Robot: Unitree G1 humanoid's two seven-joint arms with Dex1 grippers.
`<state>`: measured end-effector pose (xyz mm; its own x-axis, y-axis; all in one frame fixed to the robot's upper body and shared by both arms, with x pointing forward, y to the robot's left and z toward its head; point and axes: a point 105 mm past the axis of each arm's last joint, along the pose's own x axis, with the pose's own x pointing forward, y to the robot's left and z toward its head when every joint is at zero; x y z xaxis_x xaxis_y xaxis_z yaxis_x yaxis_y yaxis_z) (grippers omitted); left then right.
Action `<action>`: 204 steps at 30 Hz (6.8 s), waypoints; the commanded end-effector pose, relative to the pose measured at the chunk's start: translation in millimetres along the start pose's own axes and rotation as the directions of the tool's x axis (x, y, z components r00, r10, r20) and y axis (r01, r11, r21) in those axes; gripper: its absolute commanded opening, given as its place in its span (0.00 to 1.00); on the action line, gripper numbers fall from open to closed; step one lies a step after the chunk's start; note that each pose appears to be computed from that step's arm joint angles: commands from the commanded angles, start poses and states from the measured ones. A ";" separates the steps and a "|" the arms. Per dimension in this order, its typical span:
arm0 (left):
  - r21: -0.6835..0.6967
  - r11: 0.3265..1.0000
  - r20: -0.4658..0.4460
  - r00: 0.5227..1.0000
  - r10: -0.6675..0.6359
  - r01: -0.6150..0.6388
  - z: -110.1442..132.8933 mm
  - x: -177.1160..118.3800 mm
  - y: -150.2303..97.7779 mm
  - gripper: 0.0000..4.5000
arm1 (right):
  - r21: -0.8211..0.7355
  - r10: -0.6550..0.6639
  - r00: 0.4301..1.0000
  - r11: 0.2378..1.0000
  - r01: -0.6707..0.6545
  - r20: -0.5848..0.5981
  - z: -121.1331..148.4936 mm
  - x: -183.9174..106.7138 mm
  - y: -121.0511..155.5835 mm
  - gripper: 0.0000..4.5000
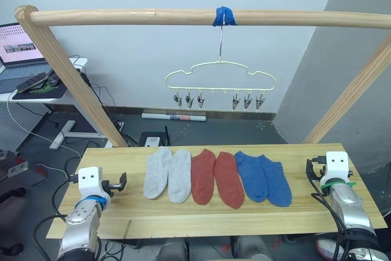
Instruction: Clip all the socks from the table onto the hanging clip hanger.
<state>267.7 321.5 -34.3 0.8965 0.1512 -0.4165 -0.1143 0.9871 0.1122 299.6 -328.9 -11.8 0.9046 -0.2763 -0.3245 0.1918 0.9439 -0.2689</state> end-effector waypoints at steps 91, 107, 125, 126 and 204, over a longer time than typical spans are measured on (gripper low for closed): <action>0.169 0.928 0.738 0.581 -0.342 0.331 276.7 -48.8 -155.4 0.60 | -0.496 0.850 0.025 0.331 -0.803 0.526 275.0 -188.7 192.5 1.00; 0.186 0.924 0.754 0.555 -0.353 0.334 281.7 -54.1 -156.9 0.16 | -0.388 0.884 0.227 0.393 -0.834 0.408 213.8 -150.9 175.6 1.00; 0.366 0.904 0.727 0.537 -0.427 0.222 280.1 -65.7 -155.3 0.12 | -0.473 0.890 0.207 0.399 -0.785 0.406 217.1 -155.1 156.0 1.00; 0.378 0.901 0.726 0.537 -0.430 0.211 280.1 -66.0 -154.8 0.12 | -0.483 0.892 0.188 0.388 -0.785 0.411 220.1 -159.3 157.3 1.00; -0.151 0.440 0.316 0.465 -0.827 0.885 252.1 -84.8 -166.4 0.12 | -0.524 0.882 0.470 0.408 -0.748 0.017 171.7 -127.6 92.8 0.01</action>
<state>319.1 129.3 203.9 0.6445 -0.7642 -0.0249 0.6780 0.5863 -0.4433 273.1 -186.3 152.2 0.6266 0.6709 -0.3967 -0.7790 0.5239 -0.3444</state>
